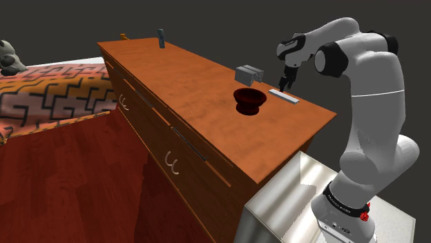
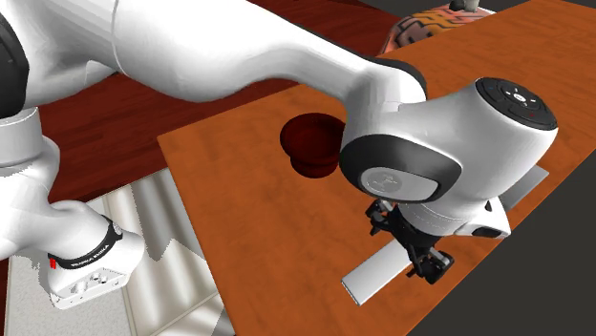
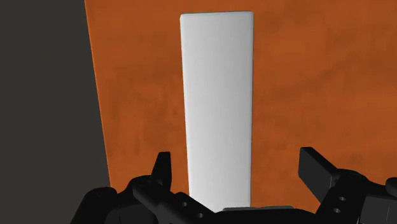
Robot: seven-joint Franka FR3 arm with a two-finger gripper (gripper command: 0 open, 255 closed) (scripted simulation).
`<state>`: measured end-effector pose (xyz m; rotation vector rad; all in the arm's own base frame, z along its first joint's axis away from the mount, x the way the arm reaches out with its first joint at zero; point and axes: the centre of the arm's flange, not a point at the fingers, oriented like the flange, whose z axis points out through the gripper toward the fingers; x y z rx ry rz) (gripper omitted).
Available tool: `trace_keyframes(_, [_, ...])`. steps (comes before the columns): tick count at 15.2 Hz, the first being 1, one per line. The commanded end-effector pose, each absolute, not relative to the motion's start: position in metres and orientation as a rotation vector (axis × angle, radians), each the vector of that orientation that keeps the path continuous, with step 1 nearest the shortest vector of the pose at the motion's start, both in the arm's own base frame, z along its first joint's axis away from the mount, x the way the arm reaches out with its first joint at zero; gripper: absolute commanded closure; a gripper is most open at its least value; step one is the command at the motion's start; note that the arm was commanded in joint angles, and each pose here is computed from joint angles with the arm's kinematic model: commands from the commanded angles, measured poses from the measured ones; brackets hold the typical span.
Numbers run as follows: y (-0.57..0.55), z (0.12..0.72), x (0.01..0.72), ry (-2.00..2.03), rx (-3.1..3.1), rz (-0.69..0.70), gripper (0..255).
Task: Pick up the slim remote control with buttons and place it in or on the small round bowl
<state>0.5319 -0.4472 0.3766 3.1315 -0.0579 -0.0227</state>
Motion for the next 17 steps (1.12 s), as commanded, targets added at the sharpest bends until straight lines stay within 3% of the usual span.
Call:
trace_keyframes(1, [-0.454, 0.365, 0.535, -0.055, 3.132, -0.026, 0])
trace_keyframes(7, [-0.454, 0.330, 0.534, -0.055, 3.132, -0.026, 0])
trace_keyframes(15, [-0.454, 0.330, 0.534, -0.055, 3.132, -0.026, 0])
trace_keyframes(16, [-0.454, 0.330, 0.534, -0.055, 3.132, -0.026, 255])
trace_keyframes(17, [-0.454, 0.330, 0.534, -0.055, 3.132, -0.026, 255])
